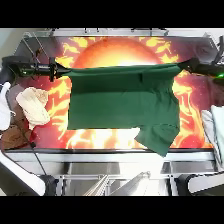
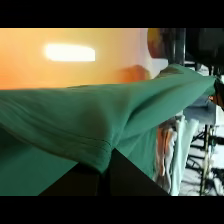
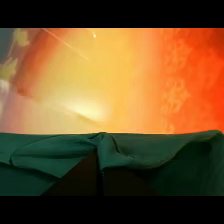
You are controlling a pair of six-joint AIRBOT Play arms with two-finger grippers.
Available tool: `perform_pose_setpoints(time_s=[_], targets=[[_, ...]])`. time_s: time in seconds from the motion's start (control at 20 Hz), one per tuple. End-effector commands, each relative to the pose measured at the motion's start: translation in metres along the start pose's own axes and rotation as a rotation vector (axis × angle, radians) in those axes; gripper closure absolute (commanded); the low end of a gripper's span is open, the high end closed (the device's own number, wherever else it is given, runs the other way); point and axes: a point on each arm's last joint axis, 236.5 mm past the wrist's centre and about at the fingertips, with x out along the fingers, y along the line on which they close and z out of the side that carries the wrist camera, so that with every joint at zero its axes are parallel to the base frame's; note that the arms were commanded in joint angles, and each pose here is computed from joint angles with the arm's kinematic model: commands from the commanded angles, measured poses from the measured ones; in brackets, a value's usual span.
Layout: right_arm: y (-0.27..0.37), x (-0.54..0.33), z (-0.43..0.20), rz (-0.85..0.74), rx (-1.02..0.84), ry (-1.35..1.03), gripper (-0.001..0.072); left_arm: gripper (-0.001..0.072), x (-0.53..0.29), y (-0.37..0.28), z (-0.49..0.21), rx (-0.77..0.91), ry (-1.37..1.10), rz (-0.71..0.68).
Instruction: Fold the shirts.
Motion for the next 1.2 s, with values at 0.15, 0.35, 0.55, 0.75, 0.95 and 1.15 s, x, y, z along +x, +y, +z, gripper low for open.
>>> perform_pose_setpoints(time_s=[0.15,0.35,0.55,0.75,0.95,1.15], targets=[[-0.049,0.048,-0.007,0.072,0.167,-0.035,0.0695,0.0689,0.026,0.056,0.036,-0.069,-0.024,0.014],[-0.055,0.048,-0.041,0.079,0.135,0.089,0.0696,0.0692,0.038,0.079,0.011,-0.137,0.041,0.020],[-0.068,0.027,-0.070,0.062,0.147,0.220,0.0696,0.0692,0.034,0.115,-0.040,-0.176,0.211,0.112],[-0.081,0.025,-0.102,0.002,0.138,0.337,0.0695,0.0692,0.051,0.133,-0.060,-0.178,0.256,0.190],[-0.081,0.023,-0.100,-0.003,0.156,0.336,0.0344,0.0066,0.054,0.117,-0.062,-0.148,0.291,0.174],[-0.054,-0.025,-0.076,0.045,0.175,0.339,0.0345,0.0000,0.018,0.076,-0.061,-0.165,0.377,0.147]])
